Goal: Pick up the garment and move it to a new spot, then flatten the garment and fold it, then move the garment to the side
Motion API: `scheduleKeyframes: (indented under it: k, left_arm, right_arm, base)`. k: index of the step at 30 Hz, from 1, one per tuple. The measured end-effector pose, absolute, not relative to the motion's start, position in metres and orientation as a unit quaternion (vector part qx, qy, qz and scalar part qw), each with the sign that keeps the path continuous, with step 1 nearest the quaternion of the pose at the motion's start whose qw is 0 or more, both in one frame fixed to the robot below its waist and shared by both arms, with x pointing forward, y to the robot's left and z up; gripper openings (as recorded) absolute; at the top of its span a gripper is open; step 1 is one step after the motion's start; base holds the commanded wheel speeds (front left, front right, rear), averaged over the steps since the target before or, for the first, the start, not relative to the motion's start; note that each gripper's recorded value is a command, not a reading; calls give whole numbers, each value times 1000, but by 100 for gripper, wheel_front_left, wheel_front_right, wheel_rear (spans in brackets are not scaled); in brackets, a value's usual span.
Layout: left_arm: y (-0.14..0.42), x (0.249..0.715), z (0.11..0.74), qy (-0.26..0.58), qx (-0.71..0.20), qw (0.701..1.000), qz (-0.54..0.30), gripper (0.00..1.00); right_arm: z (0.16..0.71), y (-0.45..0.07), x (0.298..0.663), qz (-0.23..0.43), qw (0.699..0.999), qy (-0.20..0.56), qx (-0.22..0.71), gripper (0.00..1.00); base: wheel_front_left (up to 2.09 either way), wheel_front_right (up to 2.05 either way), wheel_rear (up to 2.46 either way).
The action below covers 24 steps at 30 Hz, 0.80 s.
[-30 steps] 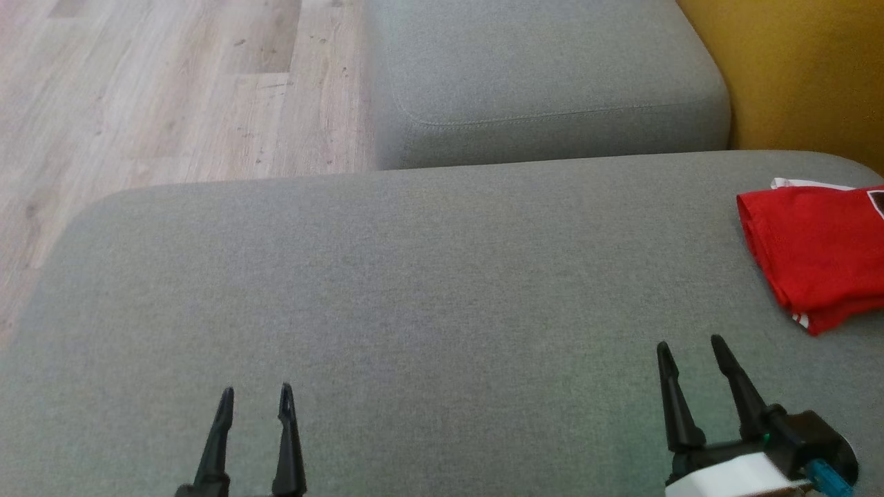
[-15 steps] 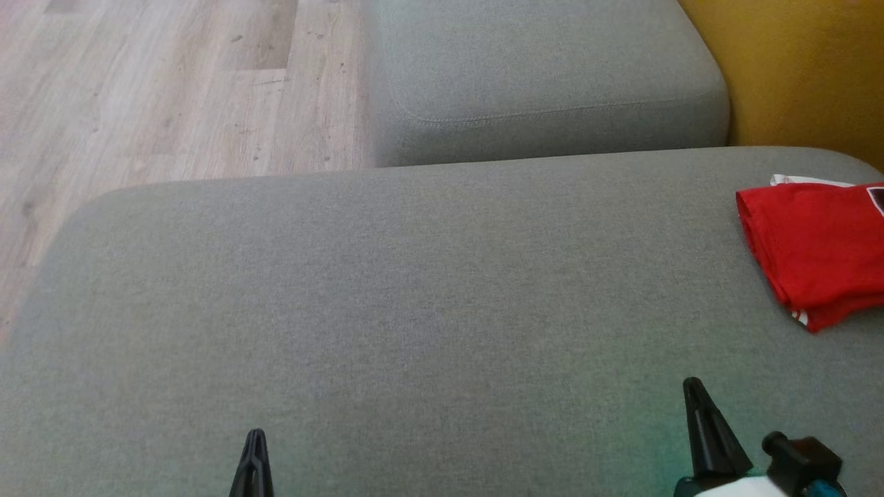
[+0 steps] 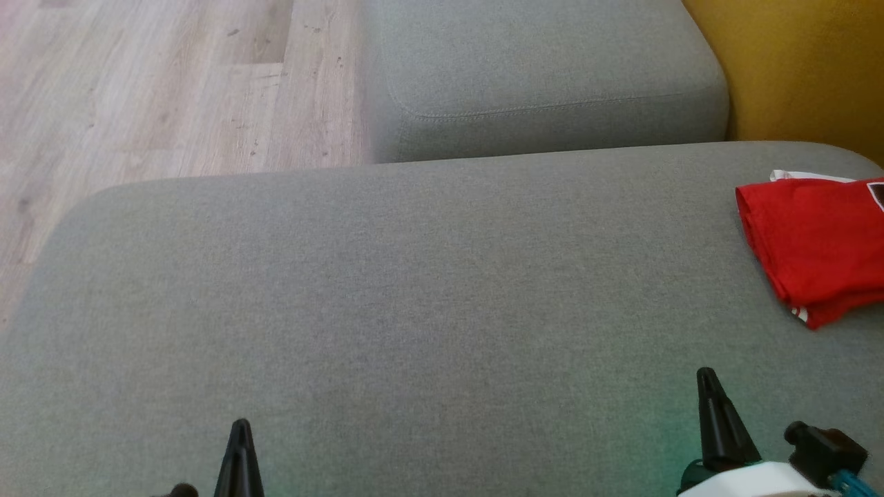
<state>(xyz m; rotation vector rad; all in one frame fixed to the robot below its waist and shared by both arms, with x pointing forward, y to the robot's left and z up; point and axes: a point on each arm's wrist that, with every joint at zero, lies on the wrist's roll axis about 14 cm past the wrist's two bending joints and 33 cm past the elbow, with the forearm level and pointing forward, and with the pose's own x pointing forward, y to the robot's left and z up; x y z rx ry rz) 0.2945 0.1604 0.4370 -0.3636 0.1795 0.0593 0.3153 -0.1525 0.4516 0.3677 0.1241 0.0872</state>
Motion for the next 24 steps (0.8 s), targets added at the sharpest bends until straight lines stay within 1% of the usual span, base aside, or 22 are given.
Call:
scheduleKeyframes:
  k: [12, 24]
  left_arm:
    - [162, 302, 437, 96, -245, 964, 35, 0]
    - [168, 310, 436, 103, -317, 941, 48, 0]
  right_arm:
    - [454, -159, 323, 24, 967, 61, 246, 0]
    - [453, -168, 328, 0, 945, 66, 320, 0]
  base:
    - [0, 0, 0]
    - [0, 0, 0]
